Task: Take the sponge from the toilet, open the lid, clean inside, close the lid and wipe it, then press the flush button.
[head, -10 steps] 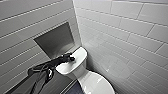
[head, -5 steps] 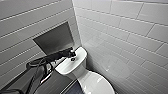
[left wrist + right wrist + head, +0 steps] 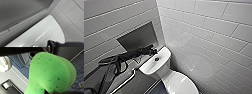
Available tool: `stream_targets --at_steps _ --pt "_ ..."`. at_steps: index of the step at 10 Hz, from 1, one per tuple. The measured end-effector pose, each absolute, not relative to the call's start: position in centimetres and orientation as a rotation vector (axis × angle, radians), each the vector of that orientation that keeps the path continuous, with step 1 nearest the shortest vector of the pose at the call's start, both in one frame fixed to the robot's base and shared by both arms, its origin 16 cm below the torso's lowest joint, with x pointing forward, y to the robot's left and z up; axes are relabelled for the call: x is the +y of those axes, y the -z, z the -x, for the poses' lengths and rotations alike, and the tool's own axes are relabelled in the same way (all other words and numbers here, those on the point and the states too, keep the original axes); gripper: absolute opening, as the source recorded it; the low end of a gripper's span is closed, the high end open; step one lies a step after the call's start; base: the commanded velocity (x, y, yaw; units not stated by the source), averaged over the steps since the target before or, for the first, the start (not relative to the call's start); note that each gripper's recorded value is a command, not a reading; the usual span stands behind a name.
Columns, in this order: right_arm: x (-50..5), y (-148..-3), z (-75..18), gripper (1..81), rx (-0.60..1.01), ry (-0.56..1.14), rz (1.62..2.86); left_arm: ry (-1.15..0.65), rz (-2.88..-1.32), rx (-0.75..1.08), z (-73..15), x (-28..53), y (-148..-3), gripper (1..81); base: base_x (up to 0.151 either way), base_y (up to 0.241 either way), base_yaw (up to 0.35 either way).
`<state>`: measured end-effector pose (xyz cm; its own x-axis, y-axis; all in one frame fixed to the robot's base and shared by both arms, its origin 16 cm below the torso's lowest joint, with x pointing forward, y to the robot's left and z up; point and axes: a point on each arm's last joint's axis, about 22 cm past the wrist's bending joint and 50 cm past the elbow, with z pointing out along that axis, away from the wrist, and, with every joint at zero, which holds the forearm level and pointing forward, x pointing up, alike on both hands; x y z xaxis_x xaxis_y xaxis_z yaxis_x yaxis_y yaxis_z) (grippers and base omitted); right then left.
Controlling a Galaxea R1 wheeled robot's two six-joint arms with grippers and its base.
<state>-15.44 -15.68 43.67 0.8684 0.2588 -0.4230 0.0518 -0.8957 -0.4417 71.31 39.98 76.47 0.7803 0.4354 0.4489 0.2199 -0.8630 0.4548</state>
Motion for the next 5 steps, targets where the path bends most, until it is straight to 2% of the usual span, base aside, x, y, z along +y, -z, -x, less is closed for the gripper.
stream_targets --at_steps 5 --pt "-15.4 -43.3 14.6 1.0 -0.230 -0.660 2.618 -0.664 -2.454 0.210 -65.2 33.7 -82.8 1.0 0.000 0.000 0.000"
